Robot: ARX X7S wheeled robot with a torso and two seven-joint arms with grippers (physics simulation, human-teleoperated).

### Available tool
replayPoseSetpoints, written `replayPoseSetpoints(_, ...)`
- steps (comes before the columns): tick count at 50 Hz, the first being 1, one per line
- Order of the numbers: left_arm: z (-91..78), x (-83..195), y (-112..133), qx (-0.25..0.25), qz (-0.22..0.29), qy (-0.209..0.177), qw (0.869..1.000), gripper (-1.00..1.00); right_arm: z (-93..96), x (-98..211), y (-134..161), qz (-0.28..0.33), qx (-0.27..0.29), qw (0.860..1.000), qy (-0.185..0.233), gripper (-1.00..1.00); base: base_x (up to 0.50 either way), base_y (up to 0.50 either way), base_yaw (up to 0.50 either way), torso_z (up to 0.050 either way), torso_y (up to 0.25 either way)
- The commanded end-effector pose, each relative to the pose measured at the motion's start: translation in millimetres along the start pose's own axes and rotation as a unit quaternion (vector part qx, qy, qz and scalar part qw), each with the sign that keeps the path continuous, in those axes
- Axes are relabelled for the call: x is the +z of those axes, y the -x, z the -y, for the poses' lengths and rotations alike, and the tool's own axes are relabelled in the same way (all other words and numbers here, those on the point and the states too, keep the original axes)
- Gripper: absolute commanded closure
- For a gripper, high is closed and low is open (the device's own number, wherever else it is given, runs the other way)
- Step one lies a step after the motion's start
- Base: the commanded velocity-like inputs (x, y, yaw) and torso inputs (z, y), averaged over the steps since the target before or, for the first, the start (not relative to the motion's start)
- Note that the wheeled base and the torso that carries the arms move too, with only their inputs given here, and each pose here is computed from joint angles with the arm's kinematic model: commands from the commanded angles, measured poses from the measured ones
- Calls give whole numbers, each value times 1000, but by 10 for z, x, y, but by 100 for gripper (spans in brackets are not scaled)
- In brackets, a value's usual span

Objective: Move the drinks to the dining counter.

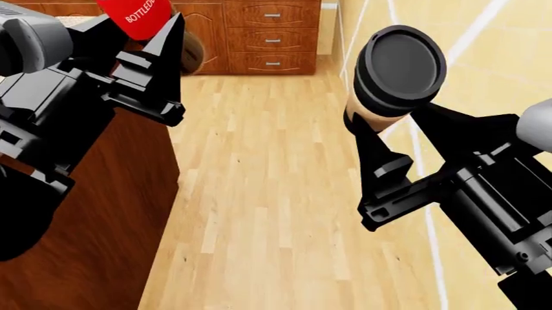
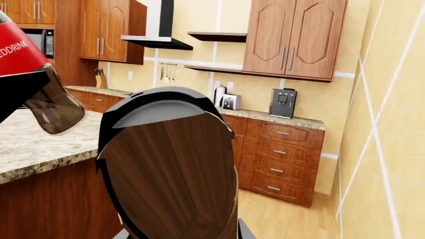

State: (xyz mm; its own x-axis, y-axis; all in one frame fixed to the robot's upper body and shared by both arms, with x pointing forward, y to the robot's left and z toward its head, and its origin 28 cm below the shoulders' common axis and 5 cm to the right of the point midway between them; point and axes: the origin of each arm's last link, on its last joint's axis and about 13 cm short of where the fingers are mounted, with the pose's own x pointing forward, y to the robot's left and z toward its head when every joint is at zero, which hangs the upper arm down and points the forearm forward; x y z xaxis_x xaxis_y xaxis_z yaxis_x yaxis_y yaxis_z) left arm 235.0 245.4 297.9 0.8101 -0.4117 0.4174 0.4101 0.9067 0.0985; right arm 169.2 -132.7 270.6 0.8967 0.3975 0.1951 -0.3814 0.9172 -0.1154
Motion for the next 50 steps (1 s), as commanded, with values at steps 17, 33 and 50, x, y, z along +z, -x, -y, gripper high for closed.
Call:
replayPoseSetpoints(17, -19, 38, 15, 11, 13, 2, 1000, 100, 13, 31, -9, 10, -7, 1000, 15, 100, -500, 24, 0, 1, 0)
replayPoseSetpoints(33, -31, 35, 23, 13, 13, 2, 1000, 100, 23, 32, 7, 19, -17, 999, 26, 100, -357, 87, 0, 1, 0)
replayPoseSetpoints(50, -28, 112, 38, 14, 21, 0, 1000, 100, 1, 72, -12, 25, -15, 999, 37, 100, 2, 451, 0, 0, 0)
